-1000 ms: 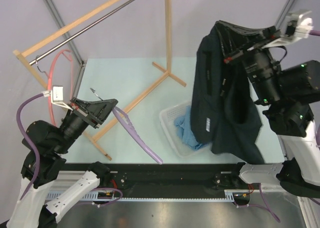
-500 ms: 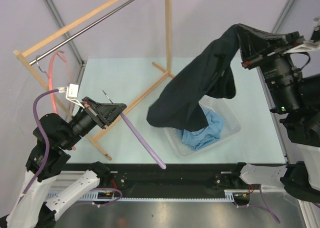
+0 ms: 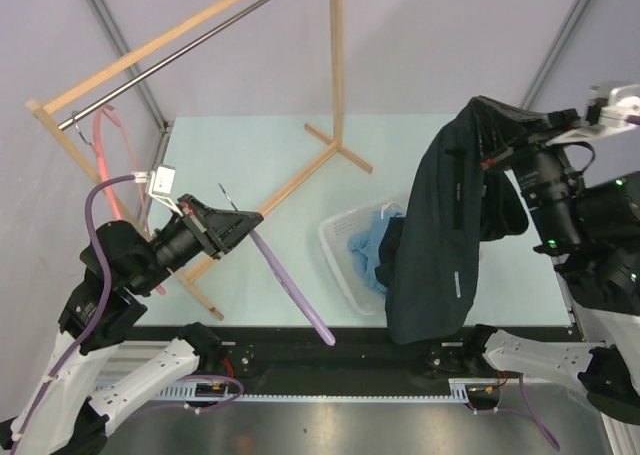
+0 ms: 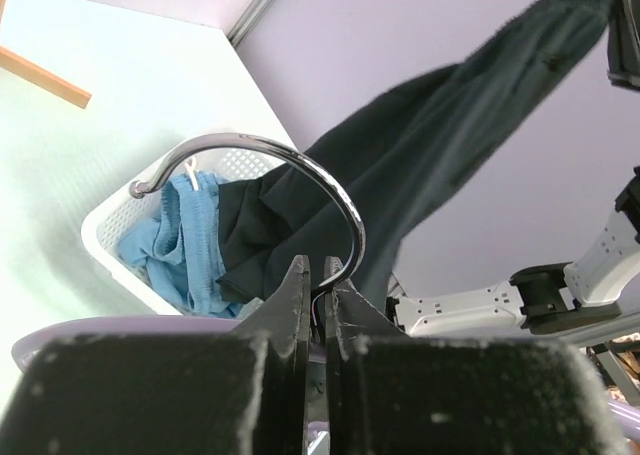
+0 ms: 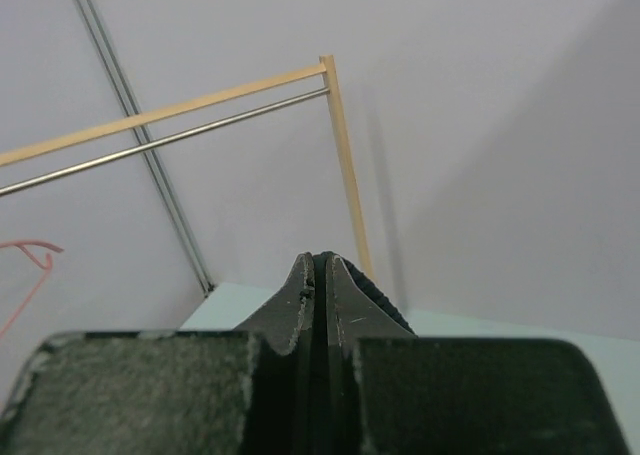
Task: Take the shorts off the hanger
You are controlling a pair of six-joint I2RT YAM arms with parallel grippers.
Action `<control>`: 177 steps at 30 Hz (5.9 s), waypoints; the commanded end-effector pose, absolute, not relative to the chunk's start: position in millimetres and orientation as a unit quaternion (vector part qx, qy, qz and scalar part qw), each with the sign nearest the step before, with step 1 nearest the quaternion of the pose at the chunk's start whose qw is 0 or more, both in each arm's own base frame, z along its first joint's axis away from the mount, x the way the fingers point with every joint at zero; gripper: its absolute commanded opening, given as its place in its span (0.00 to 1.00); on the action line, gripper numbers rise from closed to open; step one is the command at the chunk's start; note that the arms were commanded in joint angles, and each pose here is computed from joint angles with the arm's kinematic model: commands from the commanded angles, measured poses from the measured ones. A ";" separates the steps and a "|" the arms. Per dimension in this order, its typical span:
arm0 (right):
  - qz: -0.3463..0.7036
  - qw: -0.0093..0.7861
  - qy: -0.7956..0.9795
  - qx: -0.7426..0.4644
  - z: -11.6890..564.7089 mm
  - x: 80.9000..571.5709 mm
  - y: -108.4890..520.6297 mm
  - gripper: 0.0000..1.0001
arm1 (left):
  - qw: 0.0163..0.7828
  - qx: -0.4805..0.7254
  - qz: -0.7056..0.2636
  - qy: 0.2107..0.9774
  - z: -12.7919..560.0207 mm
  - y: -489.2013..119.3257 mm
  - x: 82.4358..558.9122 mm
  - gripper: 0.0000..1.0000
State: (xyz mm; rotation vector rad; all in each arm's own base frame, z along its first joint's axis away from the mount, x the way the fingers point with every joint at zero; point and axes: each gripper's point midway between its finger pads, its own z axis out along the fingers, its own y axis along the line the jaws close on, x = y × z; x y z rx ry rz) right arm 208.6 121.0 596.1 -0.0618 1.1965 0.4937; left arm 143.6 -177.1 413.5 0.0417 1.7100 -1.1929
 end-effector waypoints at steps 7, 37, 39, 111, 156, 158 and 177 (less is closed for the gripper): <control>0.175 0.835 0.522 -0.021 651.7 242.4 135.4 0.00 | 0.507 0.023 -0.510 0.694 412.9 -177.2 137.0 0.00; 0.232 0.567 0.791 -0.001 338.0 249.2 178.4 0.00 | 0.494 0.071 -0.542 0.676 412.0 -191.7 125.3 0.00; 0.224 0.545 0.808 -0.004 311.6 256.9 187.0 0.00 | 0.499 0.075 -0.535 0.678 410.0 -188.8 124.0 0.00; 0.344 0.516 0.757 -0.206 343.8 114.3 308.6 0.49 | 0.602 0.111 -0.282 0.739 402.6 -193.9 247.9 0.00; 0.496 0.652 0.568 -0.079 497.1 251.1 323.2 0.00 | 0.659 0.045 -0.399 0.636 425.5 -70.9 75.3 0.86; 0.502 0.649 0.566 -0.084 495.4 257.6 337.4 0.00 | 0.655 0.035 -0.394 0.644 414.4 -64.0 71.1 0.86; 0.545 0.591 0.574 -0.153 487.4 247.2 444.0 0.00 | 0.664 0.005 -0.372 0.648 400.8 -30.8 50.9 0.86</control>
